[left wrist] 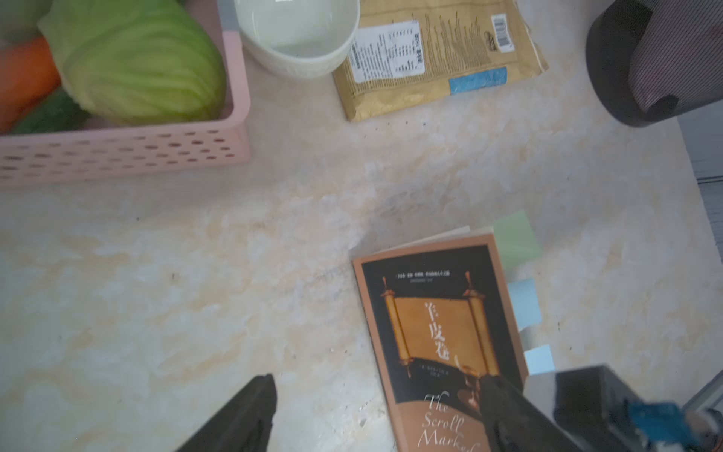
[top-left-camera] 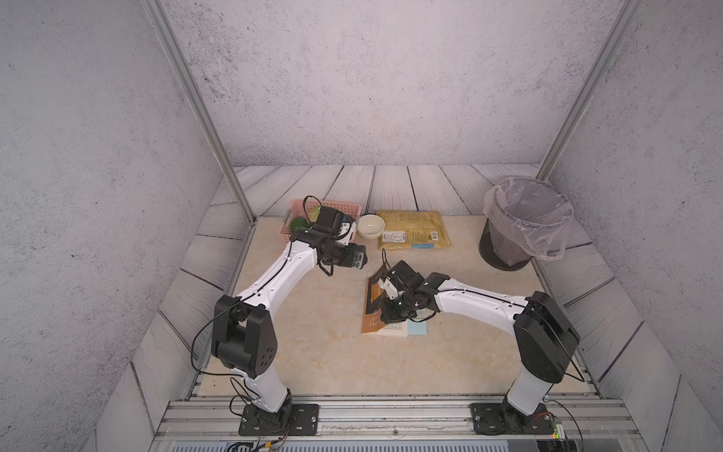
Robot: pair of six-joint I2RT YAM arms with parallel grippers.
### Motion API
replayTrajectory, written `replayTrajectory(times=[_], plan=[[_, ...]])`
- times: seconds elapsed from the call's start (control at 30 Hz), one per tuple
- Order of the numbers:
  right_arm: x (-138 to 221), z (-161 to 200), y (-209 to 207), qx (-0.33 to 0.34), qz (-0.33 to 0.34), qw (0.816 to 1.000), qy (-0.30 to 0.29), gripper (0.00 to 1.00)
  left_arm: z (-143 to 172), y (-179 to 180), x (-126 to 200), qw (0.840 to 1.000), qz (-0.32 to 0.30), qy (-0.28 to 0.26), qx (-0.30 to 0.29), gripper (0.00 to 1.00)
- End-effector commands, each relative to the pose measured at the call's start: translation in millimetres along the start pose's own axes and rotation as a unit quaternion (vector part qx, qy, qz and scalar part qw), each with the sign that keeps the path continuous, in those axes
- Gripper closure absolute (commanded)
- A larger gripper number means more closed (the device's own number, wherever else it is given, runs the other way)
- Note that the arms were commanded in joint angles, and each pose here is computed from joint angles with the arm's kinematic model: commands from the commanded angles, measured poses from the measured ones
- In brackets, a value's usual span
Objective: Peel off the used sticky note
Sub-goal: Open the book at the center of the board.
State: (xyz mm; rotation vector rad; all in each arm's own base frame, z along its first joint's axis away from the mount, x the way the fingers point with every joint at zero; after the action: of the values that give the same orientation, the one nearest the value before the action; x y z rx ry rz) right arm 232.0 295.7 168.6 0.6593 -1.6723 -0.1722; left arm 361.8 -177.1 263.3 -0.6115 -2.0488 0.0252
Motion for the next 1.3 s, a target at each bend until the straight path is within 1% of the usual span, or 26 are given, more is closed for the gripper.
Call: replayTrajectory(times=[0.0, 0.1, 0.17, 0.27, 0.47, 0.77, 0.97, 1.07, 1.13, 1.27], plan=[[0, -3, 2, 0.020, 0.023, 1.000, -0.007, 1.00, -11, -13, -4, 1.000, 0.006, 0.011, 0.020, 0.10], [1, -2, 3, 0.027, 0.023, 0.999, -0.013, 1.00, -20, -18, -13, 0.999, 0.011, 0.014, 0.029, 0.08], [1, -2, 4, 0.032, 0.022, 0.999, -0.016, 1.00, -24, -21, -18, 0.999, 0.027, 0.016, 0.036, 0.07], [3, -1, 5, 0.042, 0.024, 0.999, -0.017, 1.00, -28, -26, -32, 0.997, 0.052, 0.036, 0.044, 0.05], [1, -3, 8, 0.052, 0.033, 0.998, -0.017, 1.00, -31, -36, -51, 0.995, 0.057, 0.064, 0.042, 0.03], [1, -3, 8, 0.058, 0.050, 0.997, -0.015, 1.00, -23, -46, -85, 0.991, 0.058, 0.110, 0.042, 0.03], [1, -4, 9, 0.061, 0.054, 0.997, -0.016, 1.00, -16, -51, -94, 0.989, 0.058, 0.129, 0.034, 0.07], [1, -4, 9, 0.061, 0.056, 0.996, -0.018, 1.00, -13, -52, -96, 0.988, 0.060, 0.139, 0.032, 0.07], [0, -5, 9, 0.061, 0.058, 0.996, -0.018, 1.00, -11, -52, -96, 0.987, 0.062, 0.145, 0.030, 0.12], [0, -5, 9, 0.060, 0.059, 0.996, -0.019, 1.00, -8, -51, -96, 0.986, 0.063, 0.153, 0.022, 0.36]])
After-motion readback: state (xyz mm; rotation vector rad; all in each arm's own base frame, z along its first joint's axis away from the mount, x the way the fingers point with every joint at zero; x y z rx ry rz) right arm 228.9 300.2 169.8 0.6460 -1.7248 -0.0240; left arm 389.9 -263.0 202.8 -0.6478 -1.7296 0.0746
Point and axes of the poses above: each gripper's point midway between its finger pads, its own x axis back along the fingers, its own y axis along the line the jaws close on, z = x × y, the point moved 9 cm from there along x, back along the fingers, and after that the axes turned 3 degrees about -x, right-handed, at the moved point
